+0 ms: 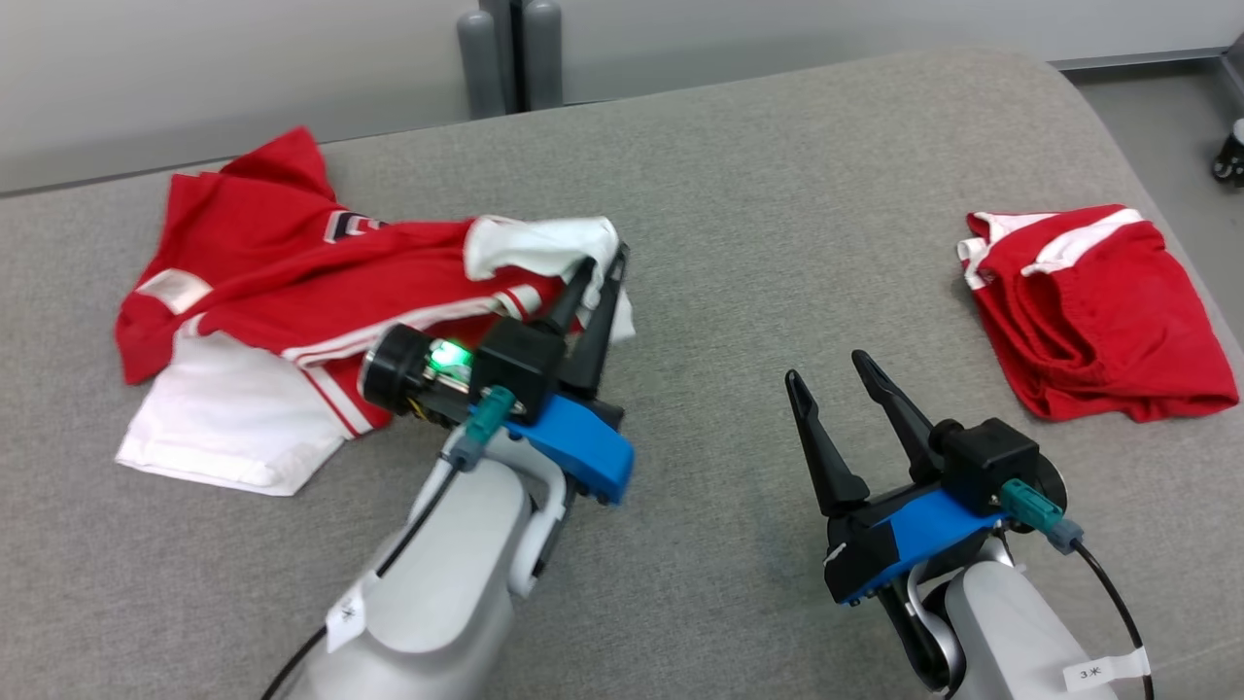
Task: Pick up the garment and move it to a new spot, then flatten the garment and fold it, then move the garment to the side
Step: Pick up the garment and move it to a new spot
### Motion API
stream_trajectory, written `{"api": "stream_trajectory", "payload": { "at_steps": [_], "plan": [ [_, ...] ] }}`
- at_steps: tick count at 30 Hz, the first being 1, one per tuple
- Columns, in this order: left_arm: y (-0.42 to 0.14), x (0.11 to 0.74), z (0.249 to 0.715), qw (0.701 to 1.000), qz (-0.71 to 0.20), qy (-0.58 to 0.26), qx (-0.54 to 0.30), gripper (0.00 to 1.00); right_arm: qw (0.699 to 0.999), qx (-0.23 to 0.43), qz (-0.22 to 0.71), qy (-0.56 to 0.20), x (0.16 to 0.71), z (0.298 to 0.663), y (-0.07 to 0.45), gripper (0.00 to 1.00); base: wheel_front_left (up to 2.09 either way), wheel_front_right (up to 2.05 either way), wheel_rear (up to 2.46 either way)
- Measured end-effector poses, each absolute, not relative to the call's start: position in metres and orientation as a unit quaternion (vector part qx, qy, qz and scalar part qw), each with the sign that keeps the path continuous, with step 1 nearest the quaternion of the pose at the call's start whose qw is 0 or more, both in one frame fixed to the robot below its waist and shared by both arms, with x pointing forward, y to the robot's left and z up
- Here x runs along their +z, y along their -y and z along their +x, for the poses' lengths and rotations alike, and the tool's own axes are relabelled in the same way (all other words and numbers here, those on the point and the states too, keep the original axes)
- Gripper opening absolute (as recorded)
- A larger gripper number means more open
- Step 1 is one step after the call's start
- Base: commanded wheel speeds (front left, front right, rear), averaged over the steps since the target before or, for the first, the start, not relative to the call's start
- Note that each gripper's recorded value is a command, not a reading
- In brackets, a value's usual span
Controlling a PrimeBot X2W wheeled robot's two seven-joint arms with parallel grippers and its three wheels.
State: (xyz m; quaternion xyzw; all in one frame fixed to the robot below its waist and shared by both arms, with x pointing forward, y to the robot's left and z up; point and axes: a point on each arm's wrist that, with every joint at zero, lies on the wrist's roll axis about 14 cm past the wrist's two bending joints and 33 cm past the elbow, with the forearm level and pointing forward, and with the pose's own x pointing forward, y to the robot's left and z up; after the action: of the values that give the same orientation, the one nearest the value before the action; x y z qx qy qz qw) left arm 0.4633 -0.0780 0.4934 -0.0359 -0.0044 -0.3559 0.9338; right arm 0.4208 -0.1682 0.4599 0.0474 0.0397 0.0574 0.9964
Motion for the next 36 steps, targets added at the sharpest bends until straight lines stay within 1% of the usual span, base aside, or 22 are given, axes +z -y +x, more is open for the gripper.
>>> {"api": "stream_trajectory", "payload": {
  "at_steps": [4, 6, 7, 8, 12, 16, 21, 29, 32, 36],
  "plan": [
    [0.1, 0.489, 0.441, 0.921, -0.038, -0.007, -0.389, 0.0, 0.997, 0.046, 0.051, -0.035, 0.463, 0.417, 0.175, 1.0, 0.0, 0.0, 0.0],
    [0.103, 0.489, 0.435, 0.92, -0.039, -0.009, -0.391, 0.0, 0.997, 0.044, 0.053, -0.035, 0.464, 0.417, 0.176, 1.0, 0.0, 0.0, 0.0],
    [0.102, 0.489, 0.435, 0.921, -0.041, -0.011, -0.386, 0.6, 0.997, 0.045, 0.054, -0.034, 0.464, 0.417, 0.176, 1.0, 0.0, 0.0, 0.0],
    [0.099, 0.487, 0.434, 0.924, -0.041, -0.014, -0.38, 1.0, 0.997, 0.045, 0.055, -0.033, 0.465, 0.418, 0.175, 1.0, 0.0, 0.0, 0.0],
    [0.08, 0.485, 0.438, 0.94, -0.04, -0.019, -0.339, 1.0, 0.997, 0.048, 0.059, -0.026, 0.469, 0.421, 0.172, 1.0, 0.0, 0.0, 0.0],
    [0.041, 0.481, 0.444, 0.961, -0.038, -0.025, -0.271, 1.0, 0.996, 0.054, 0.063, -0.017, 0.475, 0.421, 0.166, 1.0, 0.0, 0.0, 0.0],
    [-0.011, 0.478, 0.439, 0.978, -0.019, -0.02, -0.208, 1.0, 0.996, 0.062, 0.066, -0.006, 0.484, 0.42, 0.16, 1.0, 0.0, 0.0, 0.0],
    [-0.098, 0.47, 0.412, 0.997, -0.021, -0.029, -0.073, 1.0, 0.995, 0.071, 0.065, -0.006, 0.486, 0.403, 0.152, 1.0, 0.0, 0.0, 0.0],
    [-0.123, 0.466, 0.395, 0.999, -0.019, -0.032, -0.034, 1.0, 0.995, 0.074, 0.065, -0.012, 0.481, 0.395, 0.149, 1.0, 0.0, 0.0, 0.0],
    [-0.143, 0.458, 0.372, 0.999, -0.021, -0.041, -0.002, 1.0, 0.995, 0.074, 0.065, -0.022, 0.475, 0.387, 0.148, 1.0, 0.0, 0.0, 0.0]
  ]
}}
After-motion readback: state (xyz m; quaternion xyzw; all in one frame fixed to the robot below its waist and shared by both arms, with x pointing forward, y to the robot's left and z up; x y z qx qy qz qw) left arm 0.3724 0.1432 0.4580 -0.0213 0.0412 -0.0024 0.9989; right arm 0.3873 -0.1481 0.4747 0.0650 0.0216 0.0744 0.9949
